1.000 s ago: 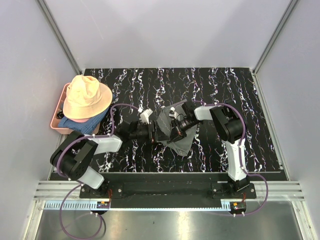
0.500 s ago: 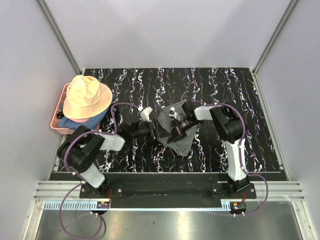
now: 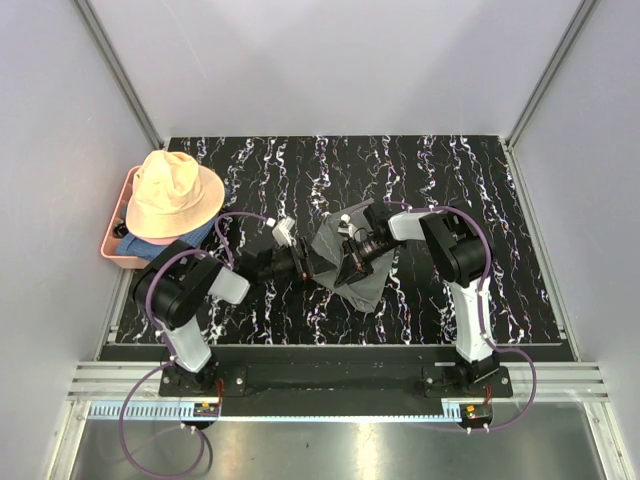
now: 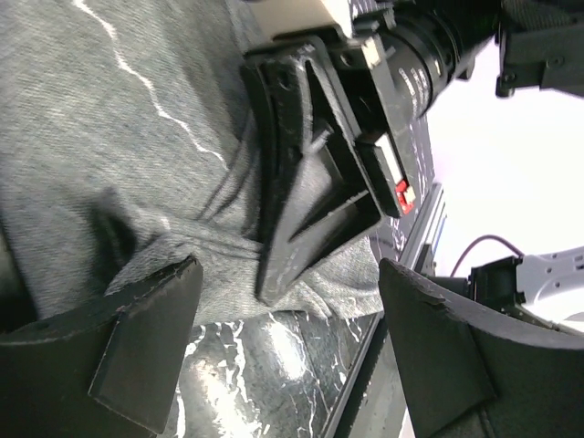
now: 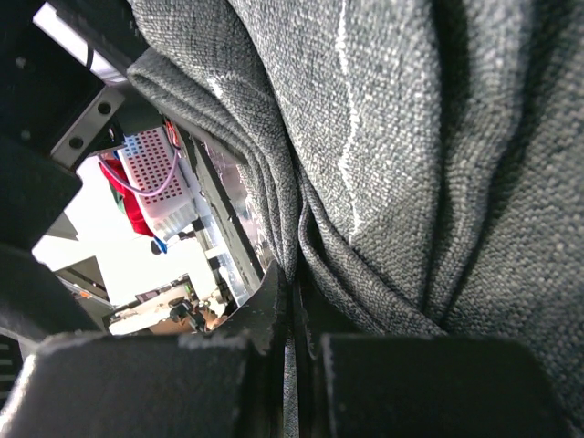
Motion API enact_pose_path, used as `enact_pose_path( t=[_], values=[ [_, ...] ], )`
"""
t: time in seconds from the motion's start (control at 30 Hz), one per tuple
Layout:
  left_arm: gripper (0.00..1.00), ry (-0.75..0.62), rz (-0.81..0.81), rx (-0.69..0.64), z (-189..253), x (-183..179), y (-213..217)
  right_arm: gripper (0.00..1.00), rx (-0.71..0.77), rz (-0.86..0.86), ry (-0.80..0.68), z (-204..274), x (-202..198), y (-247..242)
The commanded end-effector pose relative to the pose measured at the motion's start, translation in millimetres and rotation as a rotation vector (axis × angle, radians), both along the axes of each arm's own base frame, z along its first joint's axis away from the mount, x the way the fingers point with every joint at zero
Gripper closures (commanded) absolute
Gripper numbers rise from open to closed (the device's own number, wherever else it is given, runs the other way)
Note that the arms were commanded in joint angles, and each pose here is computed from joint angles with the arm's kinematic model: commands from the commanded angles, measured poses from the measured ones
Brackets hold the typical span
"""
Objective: Fold the napkin, place the utensils inside, and roll it up
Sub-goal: Roll the napkin with the utensil
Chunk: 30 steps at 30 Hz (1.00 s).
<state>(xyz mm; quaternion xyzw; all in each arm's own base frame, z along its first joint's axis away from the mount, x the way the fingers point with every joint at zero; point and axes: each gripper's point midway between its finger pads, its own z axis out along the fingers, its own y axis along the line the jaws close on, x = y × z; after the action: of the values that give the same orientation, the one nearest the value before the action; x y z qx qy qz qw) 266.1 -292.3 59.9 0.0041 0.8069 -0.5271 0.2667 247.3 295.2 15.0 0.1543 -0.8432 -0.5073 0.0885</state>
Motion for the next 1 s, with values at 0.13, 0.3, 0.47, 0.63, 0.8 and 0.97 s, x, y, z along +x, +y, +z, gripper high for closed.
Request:
enact_pose_path(
  t=[0.13, 0.3, 0.47, 0.63, 0.8, 0.97],
  values=[
    [0.16, 0.035, 0.088, -0.008, -13.6, 13.2, 12.2, 0.78, -0.085, -0.036, -0.135, 17.8, 12.7, -10.7],
    [0.16, 0.076, 0.108, 0.012, -23.1, 14.5, 17.5, 0.47, -0.135, -0.062, -0.177, 24.1, 8.9, -20.3],
    [0.16, 0.098, 0.107, 0.012, -26.7, 16.6, 16.8, 0.33, -0.199, -0.102, -0.289, 39.7, 7.2, -34.8],
    [0.17, 0.11, 0.108, 0.017, -28.7, 17.2, 16.9, 0.28, -0.369, -0.198, -0.555, 50.5, 11.8, -64.6],
    [0.16, 0.131, 0.11, 0.026, -31.4, 17.1, 17.3, 0.28, -0.492, -0.288, -0.863, 69.2, 6.9, -58.5],
    [0.16, 0.158, 0.109, 0.041, -34.2, 16.0, 17.6, 0.27, -0.563, -0.34, -0.966, 73.1, 0.1, -52.6]
  ],
)
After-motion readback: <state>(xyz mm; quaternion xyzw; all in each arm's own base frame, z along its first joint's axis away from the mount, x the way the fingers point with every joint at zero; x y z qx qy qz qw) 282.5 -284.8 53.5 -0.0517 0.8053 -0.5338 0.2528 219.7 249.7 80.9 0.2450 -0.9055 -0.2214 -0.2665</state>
